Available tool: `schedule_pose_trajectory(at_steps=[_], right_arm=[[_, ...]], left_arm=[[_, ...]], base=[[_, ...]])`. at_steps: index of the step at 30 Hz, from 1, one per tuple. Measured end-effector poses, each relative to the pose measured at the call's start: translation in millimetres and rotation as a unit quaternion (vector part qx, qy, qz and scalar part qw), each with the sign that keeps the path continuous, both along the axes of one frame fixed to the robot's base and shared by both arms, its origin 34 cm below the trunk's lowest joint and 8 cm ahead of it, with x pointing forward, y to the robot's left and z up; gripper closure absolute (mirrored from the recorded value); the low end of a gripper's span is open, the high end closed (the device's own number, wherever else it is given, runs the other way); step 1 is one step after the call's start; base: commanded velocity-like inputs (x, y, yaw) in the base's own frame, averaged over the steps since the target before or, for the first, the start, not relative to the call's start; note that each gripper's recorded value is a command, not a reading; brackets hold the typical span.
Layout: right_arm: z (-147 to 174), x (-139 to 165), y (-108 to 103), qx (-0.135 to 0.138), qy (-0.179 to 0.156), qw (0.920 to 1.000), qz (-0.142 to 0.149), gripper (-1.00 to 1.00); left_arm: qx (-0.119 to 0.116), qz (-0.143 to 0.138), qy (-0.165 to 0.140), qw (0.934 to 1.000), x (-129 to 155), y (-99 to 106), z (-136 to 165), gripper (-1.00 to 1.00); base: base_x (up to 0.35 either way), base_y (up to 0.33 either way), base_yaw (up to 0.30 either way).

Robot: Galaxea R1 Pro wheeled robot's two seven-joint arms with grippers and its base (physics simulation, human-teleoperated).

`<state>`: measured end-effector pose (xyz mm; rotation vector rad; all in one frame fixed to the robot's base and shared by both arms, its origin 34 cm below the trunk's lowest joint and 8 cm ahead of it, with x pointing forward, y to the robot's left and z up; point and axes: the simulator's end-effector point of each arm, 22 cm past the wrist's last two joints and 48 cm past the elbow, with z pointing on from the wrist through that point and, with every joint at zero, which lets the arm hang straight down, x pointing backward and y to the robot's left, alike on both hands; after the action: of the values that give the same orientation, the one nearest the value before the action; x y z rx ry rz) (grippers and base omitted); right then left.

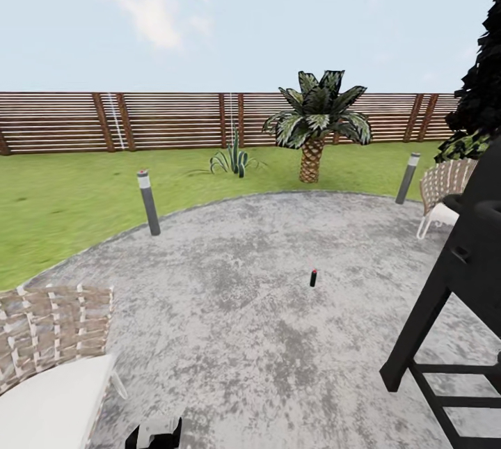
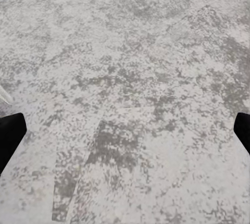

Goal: Pick up the pesticide atomizer in the garden and spray insectifuge to fully cover both potted plants in the garden.

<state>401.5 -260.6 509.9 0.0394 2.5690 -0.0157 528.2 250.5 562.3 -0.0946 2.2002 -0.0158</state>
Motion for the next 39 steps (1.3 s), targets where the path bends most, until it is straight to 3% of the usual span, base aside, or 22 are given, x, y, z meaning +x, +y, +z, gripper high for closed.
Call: schedule_pose_trajectory(at_steps=[23,39], right_arm=[[3.8,4.5,0.6,0.001,-0.007,1.0000,0.001,-1.00],[4.8,5.6,0.6,0.002,-0.009,1.0000,0.000,-1.00]], left_arm=[[0.000,0.000,-0.007,1.0000,3.7,0.0,5.6,-1.00],[0.000,0.000,-0.009,1.0000,4.5,0.1,7.0,-1.00]], base=[[0.309,0.000,-0.083],[0.309,0.000,-0.007]])
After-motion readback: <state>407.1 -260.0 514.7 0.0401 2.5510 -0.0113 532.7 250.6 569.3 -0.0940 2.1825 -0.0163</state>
